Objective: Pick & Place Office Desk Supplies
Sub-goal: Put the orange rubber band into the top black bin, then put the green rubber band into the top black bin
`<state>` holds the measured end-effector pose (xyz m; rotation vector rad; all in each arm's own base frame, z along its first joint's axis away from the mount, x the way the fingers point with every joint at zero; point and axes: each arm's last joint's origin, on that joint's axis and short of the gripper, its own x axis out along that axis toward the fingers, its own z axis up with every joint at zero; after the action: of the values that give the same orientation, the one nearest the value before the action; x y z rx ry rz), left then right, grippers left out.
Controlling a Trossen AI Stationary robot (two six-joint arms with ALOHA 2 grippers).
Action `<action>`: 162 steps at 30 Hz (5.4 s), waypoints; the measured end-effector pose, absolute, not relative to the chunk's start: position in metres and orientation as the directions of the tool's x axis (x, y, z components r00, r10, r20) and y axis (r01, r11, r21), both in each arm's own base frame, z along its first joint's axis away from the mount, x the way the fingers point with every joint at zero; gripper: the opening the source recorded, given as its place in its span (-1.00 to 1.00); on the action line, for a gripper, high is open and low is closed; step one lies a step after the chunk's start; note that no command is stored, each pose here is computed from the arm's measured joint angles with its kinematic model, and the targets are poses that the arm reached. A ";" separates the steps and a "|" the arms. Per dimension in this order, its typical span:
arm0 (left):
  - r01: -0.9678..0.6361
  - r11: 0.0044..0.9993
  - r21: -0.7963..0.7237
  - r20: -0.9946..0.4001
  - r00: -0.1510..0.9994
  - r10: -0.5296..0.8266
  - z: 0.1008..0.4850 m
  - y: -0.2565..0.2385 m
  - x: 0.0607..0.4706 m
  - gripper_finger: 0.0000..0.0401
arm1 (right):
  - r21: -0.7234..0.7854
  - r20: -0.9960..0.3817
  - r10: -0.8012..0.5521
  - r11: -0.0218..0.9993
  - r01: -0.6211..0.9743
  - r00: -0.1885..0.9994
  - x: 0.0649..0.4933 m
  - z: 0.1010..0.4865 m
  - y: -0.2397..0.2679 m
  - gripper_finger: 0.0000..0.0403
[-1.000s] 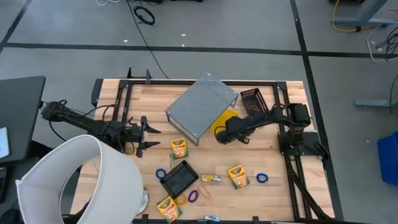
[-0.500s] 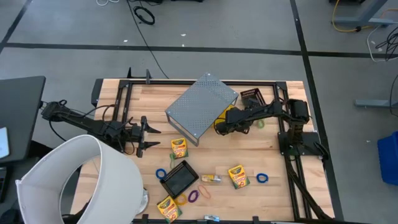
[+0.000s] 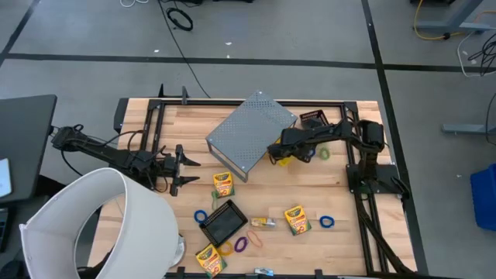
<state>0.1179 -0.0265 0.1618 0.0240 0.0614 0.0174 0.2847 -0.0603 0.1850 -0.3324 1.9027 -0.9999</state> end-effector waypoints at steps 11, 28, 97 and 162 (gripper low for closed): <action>-0.017 0.999 0.028 -0.061 0.998 0.018 0.162 -0.027 0.118 0.13 | -0.682 -0.715 -0.603 0.714 0.160 -0.354 0.317 0.220 -0.028 -1.00; -0.016 0.999 0.031 -0.095 0.995 0.019 0.158 -0.027 0.120 0.13 | -0.706 -0.663 -0.579 0.695 0.138 -0.474 0.301 0.205 -0.066 -1.00; -0.017 0.999 0.036 -0.108 0.994 0.021 0.157 -0.027 0.121 0.13 | 0.114 -0.901 0.164 0.983 -0.147 0.402 0.336 0.235 0.164 -0.07; 0.069 0.997 0.046 -0.705 0.709 -0.017 0.108 -0.061 0.214 0.12 | -0.388 -0.914 -0.339 0.890 -0.239 0.223 0.358 0.223 0.194 -0.07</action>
<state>0.2140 -0.0609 0.1081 0.0704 0.7818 -0.0476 0.3584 0.1936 0.2232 -0.5081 1.3620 -0.0729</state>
